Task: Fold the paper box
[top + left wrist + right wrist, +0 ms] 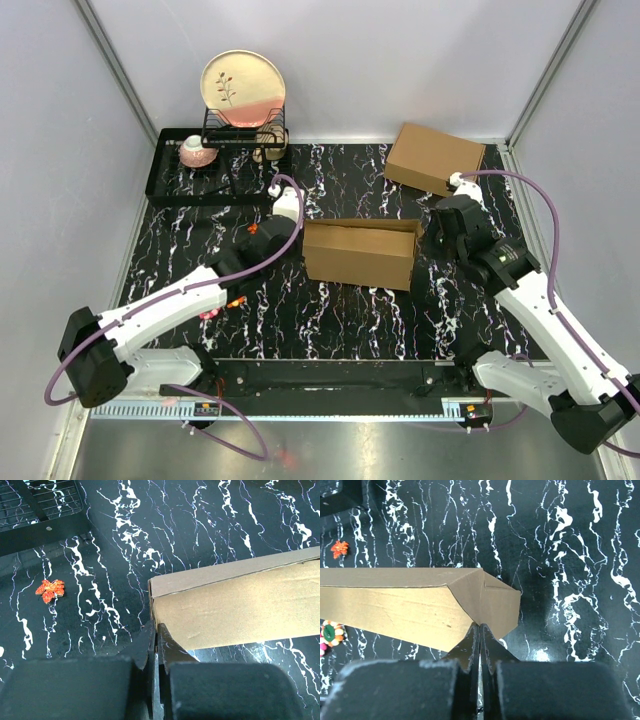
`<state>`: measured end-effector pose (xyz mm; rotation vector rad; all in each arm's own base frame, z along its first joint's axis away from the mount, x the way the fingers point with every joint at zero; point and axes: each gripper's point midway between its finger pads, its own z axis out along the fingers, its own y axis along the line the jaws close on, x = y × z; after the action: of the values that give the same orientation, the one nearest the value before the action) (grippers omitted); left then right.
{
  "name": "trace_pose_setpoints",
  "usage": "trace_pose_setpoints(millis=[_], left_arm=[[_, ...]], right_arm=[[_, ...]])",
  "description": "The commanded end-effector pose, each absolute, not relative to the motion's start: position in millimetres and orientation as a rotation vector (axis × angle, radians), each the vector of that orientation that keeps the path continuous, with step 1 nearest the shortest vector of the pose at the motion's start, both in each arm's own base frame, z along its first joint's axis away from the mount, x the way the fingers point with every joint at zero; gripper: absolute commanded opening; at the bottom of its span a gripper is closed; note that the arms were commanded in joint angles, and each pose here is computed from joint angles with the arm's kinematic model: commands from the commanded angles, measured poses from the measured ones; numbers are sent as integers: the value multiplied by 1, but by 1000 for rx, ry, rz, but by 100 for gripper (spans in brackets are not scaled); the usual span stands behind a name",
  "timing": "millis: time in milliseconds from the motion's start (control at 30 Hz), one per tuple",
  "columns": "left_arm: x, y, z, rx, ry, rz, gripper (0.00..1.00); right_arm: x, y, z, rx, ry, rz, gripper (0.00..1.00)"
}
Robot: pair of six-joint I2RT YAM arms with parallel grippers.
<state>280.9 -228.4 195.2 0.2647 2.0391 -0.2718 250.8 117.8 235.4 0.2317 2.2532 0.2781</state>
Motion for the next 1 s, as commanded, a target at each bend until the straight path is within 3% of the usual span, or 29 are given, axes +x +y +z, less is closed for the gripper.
trace_pose_setpoints(millis=[0, 967], left_arm=[[277, -212, 176, 325, 2105, -132, 0], [279, -207, 176, 376, 2093, -22, 0]], right_arm=[[261, 124, 258, 277, 2173, 381, 0], [275, 125, 268, 441, 2117, 583, 0]])
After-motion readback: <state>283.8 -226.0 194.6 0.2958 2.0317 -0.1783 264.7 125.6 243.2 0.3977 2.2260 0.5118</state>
